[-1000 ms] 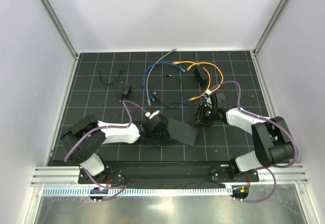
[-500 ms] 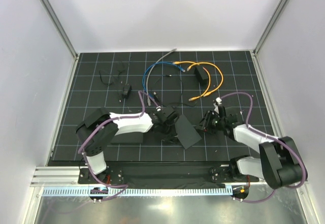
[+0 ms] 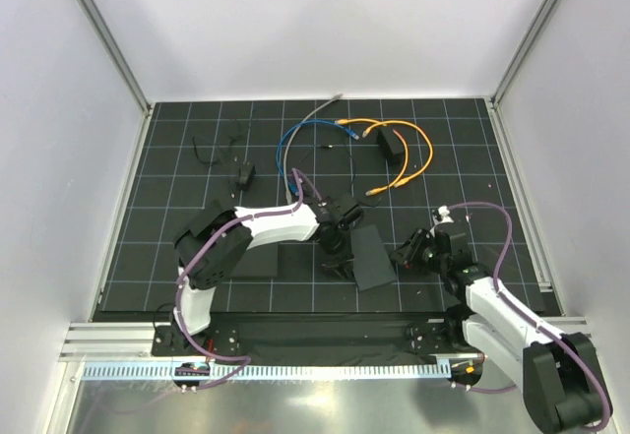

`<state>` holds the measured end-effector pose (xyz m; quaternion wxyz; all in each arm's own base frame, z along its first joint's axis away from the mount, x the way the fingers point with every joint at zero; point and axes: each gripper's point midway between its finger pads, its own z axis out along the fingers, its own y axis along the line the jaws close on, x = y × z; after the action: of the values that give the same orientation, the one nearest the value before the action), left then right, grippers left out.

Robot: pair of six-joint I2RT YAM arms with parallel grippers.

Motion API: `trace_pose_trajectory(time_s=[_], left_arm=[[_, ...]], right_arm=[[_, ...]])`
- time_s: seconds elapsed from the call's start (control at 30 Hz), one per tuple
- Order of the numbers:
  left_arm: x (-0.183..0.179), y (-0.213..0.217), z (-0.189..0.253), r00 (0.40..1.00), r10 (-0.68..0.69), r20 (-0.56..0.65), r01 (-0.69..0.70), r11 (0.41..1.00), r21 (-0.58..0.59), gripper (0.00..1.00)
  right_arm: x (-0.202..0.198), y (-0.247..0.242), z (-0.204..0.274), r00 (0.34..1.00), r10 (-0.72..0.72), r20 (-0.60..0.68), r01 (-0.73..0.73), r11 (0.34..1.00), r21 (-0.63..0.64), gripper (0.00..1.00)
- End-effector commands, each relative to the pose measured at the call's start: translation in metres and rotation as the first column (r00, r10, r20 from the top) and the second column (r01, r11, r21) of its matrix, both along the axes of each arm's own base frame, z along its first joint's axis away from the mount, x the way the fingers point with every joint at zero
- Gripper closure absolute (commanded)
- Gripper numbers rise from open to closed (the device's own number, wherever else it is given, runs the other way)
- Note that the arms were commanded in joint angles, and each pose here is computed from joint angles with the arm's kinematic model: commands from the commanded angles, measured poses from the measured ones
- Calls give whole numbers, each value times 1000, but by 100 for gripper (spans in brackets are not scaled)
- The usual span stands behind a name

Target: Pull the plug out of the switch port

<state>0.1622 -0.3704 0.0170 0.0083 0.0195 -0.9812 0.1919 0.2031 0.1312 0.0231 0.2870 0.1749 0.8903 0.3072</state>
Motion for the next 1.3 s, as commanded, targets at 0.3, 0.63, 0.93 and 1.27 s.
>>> trace_pose_trajectory(time_s=[0.3, 0.63, 0.93, 1.27], left_arm=[[72, -30, 24, 949, 81, 306, -53, 994, -97, 63], [86, -56, 17, 961, 32, 275, 9, 989, -145, 64], [79, -118, 33, 965, -95, 245, 177, 925, -336, 64], [88, -104, 63, 942, -88, 323, 190, 935, -300, 62]], right_arm=[[-62, 33, 15, 954, 224, -198, -202, 971, 128, 66], [-66, 28, 13, 932, 253, -261, -247, 967, 55, 67], [-42, 41, 38, 968, 219, -126, -206, 972, 110, 68], [-25, 39, 41, 979, 179, -95, -172, 982, 78, 68]])
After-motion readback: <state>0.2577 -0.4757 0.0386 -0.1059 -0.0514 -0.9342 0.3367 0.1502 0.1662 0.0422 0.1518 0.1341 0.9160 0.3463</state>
